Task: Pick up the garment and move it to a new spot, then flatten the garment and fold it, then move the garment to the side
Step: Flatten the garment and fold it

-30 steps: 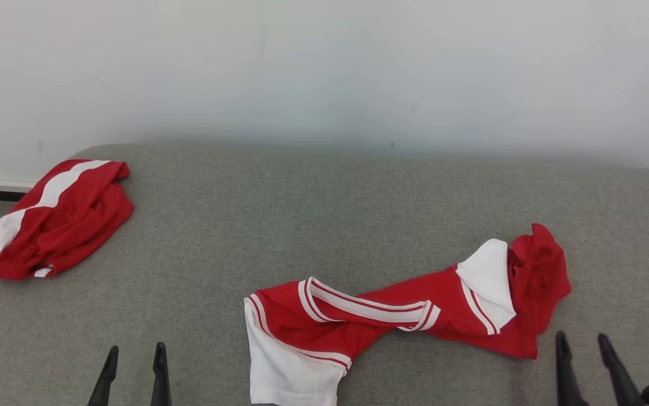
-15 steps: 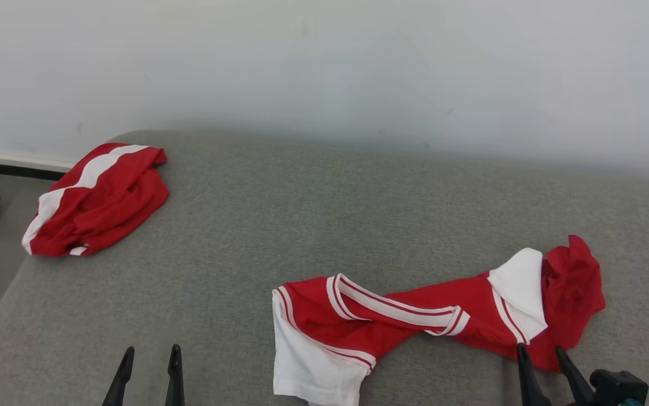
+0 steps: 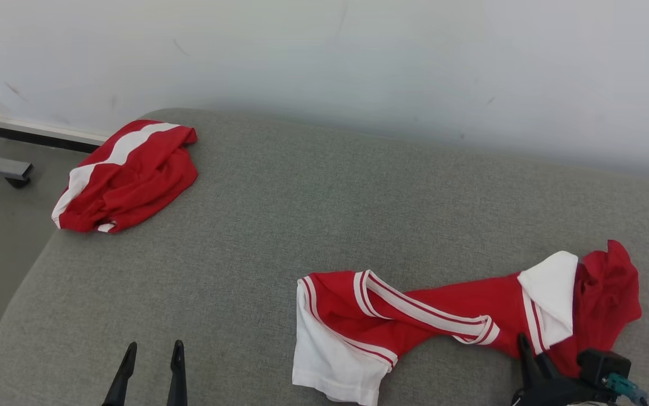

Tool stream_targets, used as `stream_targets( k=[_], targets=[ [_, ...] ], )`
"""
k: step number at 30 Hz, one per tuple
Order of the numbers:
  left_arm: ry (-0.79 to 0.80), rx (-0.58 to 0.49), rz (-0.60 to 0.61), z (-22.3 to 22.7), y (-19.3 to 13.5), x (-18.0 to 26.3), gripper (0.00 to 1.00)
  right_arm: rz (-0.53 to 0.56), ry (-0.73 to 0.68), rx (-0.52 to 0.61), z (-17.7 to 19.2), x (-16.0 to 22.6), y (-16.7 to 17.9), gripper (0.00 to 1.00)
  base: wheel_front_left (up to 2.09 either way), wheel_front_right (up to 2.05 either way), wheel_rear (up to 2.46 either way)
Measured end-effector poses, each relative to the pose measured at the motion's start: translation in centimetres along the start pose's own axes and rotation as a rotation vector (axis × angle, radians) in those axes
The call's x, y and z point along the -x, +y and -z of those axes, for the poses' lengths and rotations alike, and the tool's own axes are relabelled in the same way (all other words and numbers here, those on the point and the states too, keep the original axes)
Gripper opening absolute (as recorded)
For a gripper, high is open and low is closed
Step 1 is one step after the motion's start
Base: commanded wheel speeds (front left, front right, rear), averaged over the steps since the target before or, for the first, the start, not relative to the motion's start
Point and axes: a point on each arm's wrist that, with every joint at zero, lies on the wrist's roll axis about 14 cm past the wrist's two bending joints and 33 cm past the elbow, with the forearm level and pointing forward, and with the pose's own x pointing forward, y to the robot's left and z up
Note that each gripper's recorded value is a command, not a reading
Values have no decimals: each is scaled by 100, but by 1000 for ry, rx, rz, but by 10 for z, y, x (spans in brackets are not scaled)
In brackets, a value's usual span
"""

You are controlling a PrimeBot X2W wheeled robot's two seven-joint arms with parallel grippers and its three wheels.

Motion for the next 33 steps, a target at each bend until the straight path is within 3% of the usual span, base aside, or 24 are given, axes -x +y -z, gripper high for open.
stream_targets(
  k=[16,26,30,31,32,33],
  targets=[
    [2,6,-8,0,2,-4,100,-191,-260,110,-98,-28,58,0,0,0,0],
    [4,11,-38,0,10,-3,100,-317,-319,221,-160,-78,118,0,0,0,0],
    [10,13,-51,1,13,-5,100,-337,-278,243,-161,-99,136,0,0,0,0],
    [15,12,-54,2,14,-4,100,-338,-258,249,-157,-103,138,22,0,0,0],
    [19,11,-59,3,15,-3,100,-338,-227,257,-150,-107,140,100,0,0,0],
    [21,12,-63,4,16,-2,100,-329,-172,266,-137,-111,139,100,0,0,0]
  ],
)
